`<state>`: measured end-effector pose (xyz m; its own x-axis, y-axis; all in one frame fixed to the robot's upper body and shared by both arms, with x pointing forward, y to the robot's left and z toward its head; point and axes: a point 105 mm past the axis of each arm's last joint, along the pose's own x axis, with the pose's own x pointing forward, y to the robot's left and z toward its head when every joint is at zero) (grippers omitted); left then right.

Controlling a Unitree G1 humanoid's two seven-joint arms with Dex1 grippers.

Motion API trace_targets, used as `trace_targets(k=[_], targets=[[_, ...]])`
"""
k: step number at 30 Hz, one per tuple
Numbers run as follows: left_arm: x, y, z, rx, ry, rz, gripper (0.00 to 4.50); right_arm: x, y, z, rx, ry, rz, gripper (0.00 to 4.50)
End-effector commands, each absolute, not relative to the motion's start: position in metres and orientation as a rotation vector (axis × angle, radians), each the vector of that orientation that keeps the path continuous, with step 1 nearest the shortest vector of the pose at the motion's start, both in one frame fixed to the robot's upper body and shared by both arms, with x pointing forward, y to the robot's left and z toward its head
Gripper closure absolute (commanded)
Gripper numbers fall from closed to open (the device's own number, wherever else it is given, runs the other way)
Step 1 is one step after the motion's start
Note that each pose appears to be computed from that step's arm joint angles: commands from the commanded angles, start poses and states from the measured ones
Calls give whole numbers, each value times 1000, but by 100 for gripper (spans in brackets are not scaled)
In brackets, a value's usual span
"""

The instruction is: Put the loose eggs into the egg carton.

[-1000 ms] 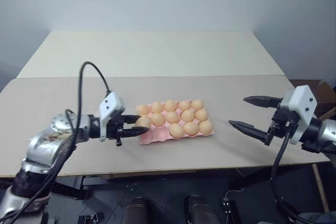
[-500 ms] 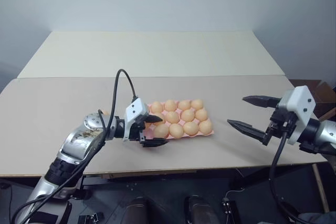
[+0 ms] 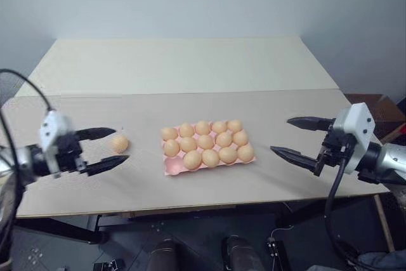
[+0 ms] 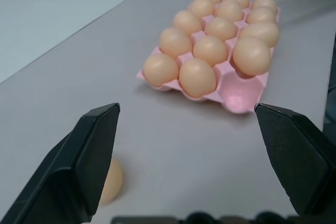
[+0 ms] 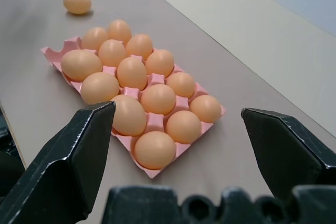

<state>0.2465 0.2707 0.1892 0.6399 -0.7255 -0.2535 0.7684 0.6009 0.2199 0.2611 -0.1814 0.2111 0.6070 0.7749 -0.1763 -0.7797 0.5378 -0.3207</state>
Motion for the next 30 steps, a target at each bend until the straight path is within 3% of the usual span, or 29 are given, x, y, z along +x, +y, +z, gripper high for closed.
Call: trace_targets(k=[1,5,12,19,27,30], targets=[[231,291,201,354,115,-814,2,261,-182,216,-430,-11,954,0],[214,301,193,330,146,-762,2,260,-186,208,-432,18,975,0],[220,296,193,309,131,-737,2,261,-186,211,-434,10,977,0],[273,302,175,270,288,-476,2,261,-184,216,-439,-6,974,0],[335,263,128,165,464,-330,2,256,-182,222,-452,-25,972,0],[347,257,117,182,498,-306,2,252,-181,222,-453,-33,976,0]])
